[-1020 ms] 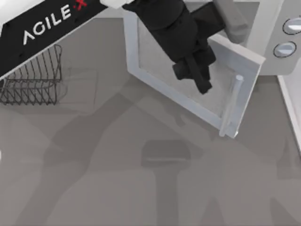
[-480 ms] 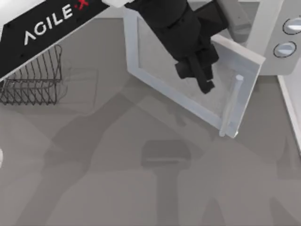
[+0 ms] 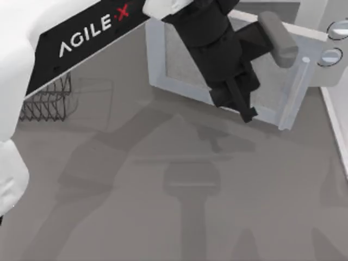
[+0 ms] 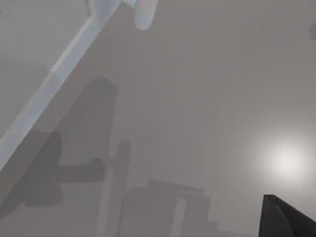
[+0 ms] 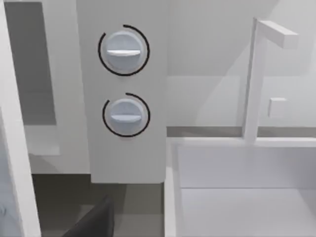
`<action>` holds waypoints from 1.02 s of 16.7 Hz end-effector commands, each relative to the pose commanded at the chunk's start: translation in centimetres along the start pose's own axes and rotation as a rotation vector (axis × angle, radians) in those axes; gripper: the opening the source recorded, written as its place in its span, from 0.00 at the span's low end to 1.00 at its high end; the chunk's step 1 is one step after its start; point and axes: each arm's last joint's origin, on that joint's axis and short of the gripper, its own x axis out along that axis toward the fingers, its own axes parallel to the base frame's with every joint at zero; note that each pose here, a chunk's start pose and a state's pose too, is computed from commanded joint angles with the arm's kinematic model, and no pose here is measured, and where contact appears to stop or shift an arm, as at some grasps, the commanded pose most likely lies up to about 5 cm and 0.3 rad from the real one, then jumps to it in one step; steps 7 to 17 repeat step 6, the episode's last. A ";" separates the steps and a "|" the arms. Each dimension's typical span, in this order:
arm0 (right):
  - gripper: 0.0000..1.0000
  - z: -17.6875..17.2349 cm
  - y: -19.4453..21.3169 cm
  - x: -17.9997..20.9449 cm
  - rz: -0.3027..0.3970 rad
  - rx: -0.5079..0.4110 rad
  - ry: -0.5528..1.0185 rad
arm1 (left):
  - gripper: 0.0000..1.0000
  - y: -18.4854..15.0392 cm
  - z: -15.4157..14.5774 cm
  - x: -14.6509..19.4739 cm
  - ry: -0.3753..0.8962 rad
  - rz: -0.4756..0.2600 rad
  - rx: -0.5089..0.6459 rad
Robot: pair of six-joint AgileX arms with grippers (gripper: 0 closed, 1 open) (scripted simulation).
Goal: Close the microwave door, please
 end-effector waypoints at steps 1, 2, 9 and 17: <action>1.00 0.0 0.0 0.0 0.000 0.000 0.000 | 0.00 -0.1 0.2 -0.3 -0.013 0.011 0.004; 1.00 0.0 0.0 0.0 0.000 0.000 0.000 | 0.00 0.0 0.5 -0.6 -0.031 0.028 0.011; 1.00 0.0 0.0 0.0 0.000 0.000 0.000 | 0.00 0.3 1.0 -1.9 -0.092 0.087 0.031; 1.00 0.0 0.0 0.0 0.000 0.000 0.000 | 0.00 0.3 1.0 -1.9 -0.092 0.087 0.031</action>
